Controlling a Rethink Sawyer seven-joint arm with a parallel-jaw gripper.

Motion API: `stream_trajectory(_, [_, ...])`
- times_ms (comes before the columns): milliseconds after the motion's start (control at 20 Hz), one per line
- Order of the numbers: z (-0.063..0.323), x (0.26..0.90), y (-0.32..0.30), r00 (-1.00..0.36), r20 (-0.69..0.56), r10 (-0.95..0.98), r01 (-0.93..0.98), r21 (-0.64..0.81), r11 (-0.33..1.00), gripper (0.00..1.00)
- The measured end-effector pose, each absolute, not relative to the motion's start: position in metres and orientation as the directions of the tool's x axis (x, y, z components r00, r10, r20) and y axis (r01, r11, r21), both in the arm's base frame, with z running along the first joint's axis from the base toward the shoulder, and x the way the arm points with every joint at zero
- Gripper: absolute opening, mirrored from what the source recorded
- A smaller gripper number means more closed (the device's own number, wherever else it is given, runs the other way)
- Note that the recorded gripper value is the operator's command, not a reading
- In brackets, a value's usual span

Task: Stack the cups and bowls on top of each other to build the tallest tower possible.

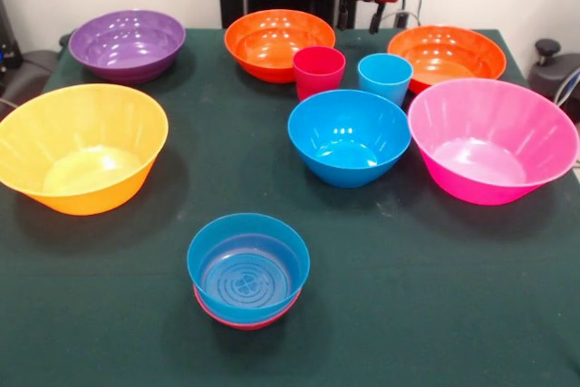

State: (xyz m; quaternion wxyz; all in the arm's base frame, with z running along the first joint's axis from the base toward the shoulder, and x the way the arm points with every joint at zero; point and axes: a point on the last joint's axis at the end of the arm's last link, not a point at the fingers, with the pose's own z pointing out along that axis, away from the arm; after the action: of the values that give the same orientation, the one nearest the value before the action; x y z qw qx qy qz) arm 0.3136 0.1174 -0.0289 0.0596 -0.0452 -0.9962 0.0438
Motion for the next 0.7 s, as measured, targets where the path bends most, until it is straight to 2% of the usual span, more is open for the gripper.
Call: stream_trajectory(700, [-0.011, 0.346, 0.112, -0.990, 0.047, 0.131, 0.129, -0.059, 0.990, 1.00])
